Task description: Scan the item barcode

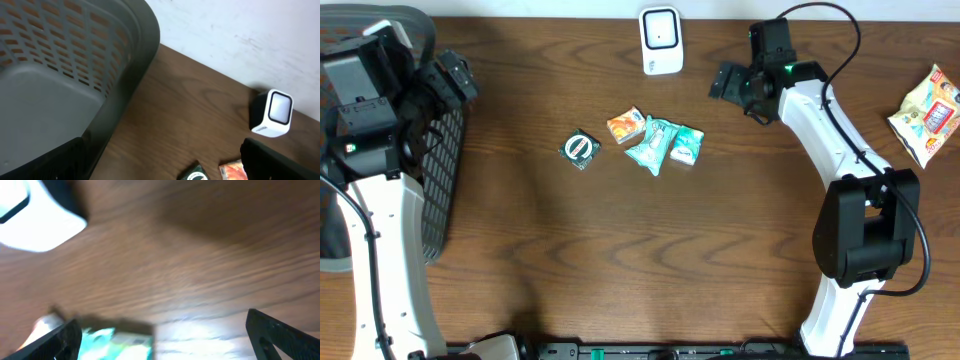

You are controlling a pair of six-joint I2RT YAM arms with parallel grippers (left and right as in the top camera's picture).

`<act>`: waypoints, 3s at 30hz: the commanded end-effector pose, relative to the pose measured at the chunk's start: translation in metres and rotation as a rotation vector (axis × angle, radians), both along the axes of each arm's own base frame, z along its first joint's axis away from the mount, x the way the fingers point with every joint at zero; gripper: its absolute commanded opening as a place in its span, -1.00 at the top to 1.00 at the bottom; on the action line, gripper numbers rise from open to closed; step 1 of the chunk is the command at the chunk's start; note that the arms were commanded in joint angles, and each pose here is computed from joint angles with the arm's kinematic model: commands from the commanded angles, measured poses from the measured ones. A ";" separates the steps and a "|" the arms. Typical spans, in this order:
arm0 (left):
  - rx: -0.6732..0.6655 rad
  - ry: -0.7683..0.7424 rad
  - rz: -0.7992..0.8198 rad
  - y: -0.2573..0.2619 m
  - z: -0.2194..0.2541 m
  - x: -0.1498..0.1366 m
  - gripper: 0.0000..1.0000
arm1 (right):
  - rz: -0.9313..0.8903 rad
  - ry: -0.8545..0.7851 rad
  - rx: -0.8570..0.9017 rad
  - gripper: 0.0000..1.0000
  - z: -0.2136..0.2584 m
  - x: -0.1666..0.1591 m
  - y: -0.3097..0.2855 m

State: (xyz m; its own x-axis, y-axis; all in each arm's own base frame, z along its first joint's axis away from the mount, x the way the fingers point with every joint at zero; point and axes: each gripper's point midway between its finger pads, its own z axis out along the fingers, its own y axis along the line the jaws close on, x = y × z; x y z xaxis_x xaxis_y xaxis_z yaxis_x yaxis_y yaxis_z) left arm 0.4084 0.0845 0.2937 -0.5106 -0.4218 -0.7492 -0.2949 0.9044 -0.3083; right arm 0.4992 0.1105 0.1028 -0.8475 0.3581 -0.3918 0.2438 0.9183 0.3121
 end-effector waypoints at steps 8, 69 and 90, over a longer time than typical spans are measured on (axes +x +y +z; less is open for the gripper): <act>0.035 0.044 0.070 0.018 -0.009 -0.003 -0.96 | 0.096 0.045 0.144 -0.98 -0.001 -0.013 0.042; 0.035 0.044 0.070 0.018 -0.009 -0.003 -0.96 | 0.116 0.150 -0.329 -0.11 -0.061 -0.075 0.026; 0.035 0.044 0.070 0.018 -0.009 -0.003 -0.96 | 0.145 0.235 -0.246 0.31 -0.088 -0.084 0.033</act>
State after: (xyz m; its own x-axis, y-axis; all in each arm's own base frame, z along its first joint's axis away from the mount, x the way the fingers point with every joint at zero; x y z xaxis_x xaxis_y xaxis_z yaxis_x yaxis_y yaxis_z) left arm 0.4082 0.0849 0.2936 -0.5109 -0.4205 -0.7498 -0.2971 0.9048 -0.3050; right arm 0.4179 0.1404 0.0263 -0.9503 0.1532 -0.2712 0.1528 0.9880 0.0230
